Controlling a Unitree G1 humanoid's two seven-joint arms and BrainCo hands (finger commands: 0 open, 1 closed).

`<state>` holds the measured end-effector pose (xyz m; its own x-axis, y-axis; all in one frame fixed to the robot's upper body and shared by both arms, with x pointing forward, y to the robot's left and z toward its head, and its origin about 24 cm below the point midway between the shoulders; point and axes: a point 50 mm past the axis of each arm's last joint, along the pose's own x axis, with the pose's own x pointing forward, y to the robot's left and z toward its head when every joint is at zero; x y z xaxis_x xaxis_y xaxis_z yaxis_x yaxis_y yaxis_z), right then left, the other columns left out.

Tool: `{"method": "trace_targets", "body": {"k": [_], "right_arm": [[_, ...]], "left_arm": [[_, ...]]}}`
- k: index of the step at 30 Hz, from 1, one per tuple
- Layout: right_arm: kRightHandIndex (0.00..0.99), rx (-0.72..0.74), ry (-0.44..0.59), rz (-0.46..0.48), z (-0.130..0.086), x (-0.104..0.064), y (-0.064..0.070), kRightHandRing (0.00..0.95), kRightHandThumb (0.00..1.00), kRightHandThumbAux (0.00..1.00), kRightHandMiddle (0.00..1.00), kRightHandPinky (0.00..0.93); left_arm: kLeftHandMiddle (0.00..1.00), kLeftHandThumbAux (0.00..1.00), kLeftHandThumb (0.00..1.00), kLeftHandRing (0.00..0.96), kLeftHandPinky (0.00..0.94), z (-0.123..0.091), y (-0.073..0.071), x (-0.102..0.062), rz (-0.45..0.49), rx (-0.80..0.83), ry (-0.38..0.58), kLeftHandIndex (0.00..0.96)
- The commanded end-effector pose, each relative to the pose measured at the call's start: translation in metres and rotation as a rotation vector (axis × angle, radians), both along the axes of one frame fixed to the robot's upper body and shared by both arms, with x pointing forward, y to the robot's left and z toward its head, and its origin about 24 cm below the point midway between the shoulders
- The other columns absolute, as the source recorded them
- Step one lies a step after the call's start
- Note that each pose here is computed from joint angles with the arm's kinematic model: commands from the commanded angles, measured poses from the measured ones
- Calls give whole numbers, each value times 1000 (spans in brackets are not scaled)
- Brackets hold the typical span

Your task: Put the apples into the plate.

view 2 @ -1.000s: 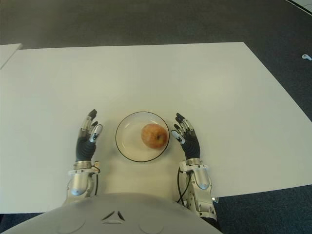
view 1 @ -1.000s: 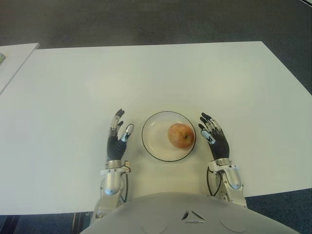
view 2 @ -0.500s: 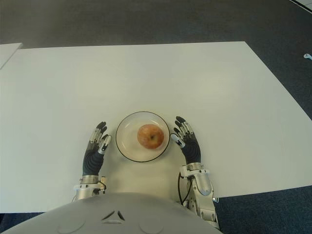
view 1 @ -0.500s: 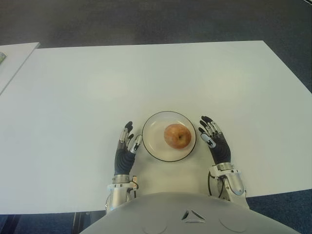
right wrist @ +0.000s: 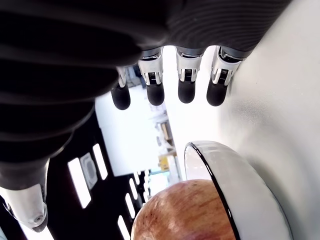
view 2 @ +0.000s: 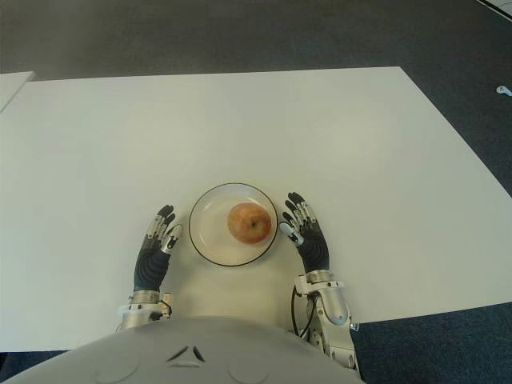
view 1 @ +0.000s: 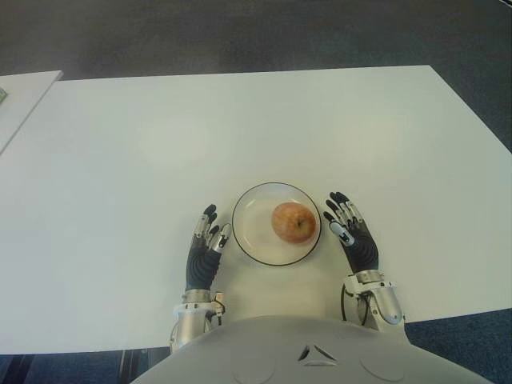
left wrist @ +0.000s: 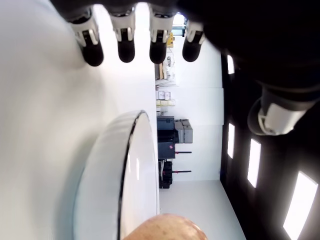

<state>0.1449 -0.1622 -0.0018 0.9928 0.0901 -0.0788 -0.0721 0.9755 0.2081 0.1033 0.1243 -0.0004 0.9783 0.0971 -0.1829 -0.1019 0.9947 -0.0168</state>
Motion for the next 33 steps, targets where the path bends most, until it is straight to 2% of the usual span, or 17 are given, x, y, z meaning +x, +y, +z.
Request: {"method": "trace_targets", "body": {"k": [1,5,11,19,26,33], "right_arm": [[80,9,34,1,-4,-3,0,4,228,622,48,2],[74,4,34,-6,-3,-3,-1,0,234,618,30,0],[66,-17,28,-4,-2,-3,-4,0,228,611,23,0],[45,-35,31,8,-2,-3,-8,0,197,594,12,0],[40,-24,47,18,-4,-3,-9,0,186,590,12,0],[46,-24,45,15,-5,-1,-10,0,193,581,9,0]], "left_arm": [[7,446,35,1,17,0,-9,-2,-3,-123,74,23],[10,456,29,1,10,-1,-13,-2,-10,-182,135,27],[5,482,17,0,2,-15,-12,-6,-38,-160,196,19],[0,497,19,0,1,-6,-10,-6,-28,-148,175,13],[23,502,43,0,0,-2,-11,-4,1,-147,145,53],[33,487,39,1,0,-6,-20,2,-6,-118,107,71]]}}
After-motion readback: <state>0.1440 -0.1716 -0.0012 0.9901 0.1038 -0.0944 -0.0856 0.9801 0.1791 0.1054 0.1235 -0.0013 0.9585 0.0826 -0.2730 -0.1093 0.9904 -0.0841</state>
